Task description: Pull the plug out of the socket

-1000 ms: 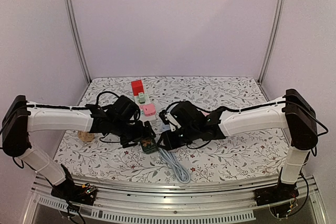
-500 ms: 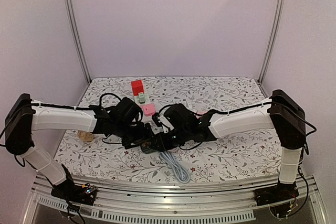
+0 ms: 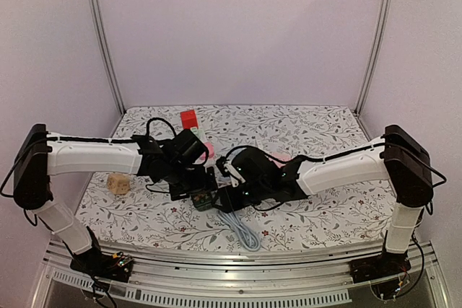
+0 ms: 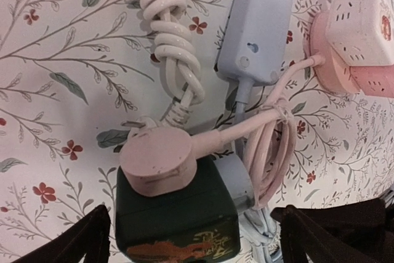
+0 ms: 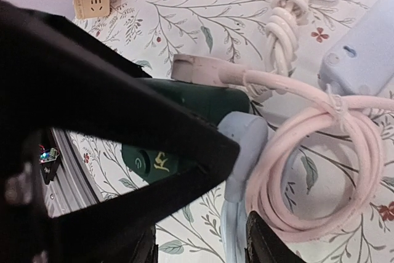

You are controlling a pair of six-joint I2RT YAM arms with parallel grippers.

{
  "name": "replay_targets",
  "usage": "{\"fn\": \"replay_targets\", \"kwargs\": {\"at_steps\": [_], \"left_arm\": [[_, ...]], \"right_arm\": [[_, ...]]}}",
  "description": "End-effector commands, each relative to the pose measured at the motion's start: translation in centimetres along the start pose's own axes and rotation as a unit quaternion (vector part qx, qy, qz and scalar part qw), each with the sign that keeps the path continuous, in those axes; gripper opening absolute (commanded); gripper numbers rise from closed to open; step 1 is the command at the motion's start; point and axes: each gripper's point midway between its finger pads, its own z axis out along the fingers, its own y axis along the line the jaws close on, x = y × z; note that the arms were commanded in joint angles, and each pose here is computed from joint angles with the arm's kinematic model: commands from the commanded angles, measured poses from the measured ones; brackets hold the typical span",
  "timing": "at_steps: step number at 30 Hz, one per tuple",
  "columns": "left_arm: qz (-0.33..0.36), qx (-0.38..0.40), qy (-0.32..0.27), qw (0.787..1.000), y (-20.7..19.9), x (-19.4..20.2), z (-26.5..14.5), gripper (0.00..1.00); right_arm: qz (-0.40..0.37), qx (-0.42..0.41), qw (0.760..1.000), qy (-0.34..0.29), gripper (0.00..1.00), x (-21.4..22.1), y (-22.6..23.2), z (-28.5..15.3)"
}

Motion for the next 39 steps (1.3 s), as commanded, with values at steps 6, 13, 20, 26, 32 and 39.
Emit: {"fn": "replay_targets", "kwargs": {"at_steps": [6,13,20,26,32,39], "left_arm": [[-0.031,-0.072,-0.040,0.996,1.3,0.1,0.1,0.94],[-0.052,-0.086,-0.052,0.994,0.9,0.5,1.0,0.86],[-0.068,-0.106,-0.062,0.990,1.2,0.5,1.3,0.79],[-0.071,-0.113,-0.074,0.988,1.4,0.1,0.8,0.69],[-0.066,-0.123,-0.074,0.987,1.7,0.2,1.0,0.64],[-0.063,-0.129,-0.074,0.987,2.0,0.1,1.3,0.67]], "right_arm": [[-0.011,0.065,0.994,-0.088,0.59,-1.8,-2.2,-6.4],[-0.019,0.083,0.991,-0.104,0.59,-1.4,-3.3,-8.6],[-0.025,0.085,0.990,-0.107,0.59,-1.3,-3.5,-9.1],[-0.029,0.086,0.990,-0.105,0.59,-1.1,-3.6,-9.0],[-0.026,0.088,0.990,-0.104,0.59,-0.8,-3.9,-9.1],[-0.026,0.089,0.990,-0.105,0.59,-0.8,-4.0,-9.2]]}}
